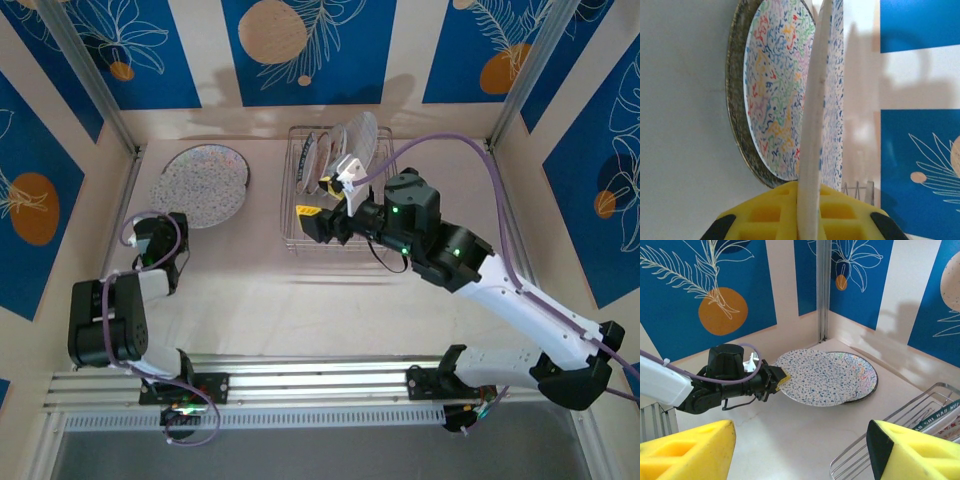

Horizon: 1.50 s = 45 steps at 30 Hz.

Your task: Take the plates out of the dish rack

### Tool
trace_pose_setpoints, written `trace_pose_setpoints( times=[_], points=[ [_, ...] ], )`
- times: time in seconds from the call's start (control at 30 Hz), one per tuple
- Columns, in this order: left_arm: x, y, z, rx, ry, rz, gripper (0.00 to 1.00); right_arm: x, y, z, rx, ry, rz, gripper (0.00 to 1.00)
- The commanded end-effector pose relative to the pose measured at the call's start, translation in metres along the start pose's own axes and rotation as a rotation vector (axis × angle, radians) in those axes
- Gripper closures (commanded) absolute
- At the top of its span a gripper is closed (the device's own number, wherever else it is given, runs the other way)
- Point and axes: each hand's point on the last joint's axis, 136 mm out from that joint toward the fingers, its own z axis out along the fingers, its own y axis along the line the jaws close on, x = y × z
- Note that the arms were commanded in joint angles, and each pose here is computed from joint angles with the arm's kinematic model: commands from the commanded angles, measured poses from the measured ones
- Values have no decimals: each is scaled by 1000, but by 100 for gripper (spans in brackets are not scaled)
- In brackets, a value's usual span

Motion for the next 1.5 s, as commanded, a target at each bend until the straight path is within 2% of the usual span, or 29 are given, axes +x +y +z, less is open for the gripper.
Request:
trace_pose_setpoints(
  times=[0.0,0.57,1.47],
  points=[
    [-19,-51,9,186,-37,36,100,-21,3,-4,-25,-60,18,29],
    [-24,-28,66,187,31,13,100,-19,-5,6,-10,-43,49,29],
    [-19,-4,101,110,89,10,100,-14,-12,10,10,-11,70,29]
  ],
)
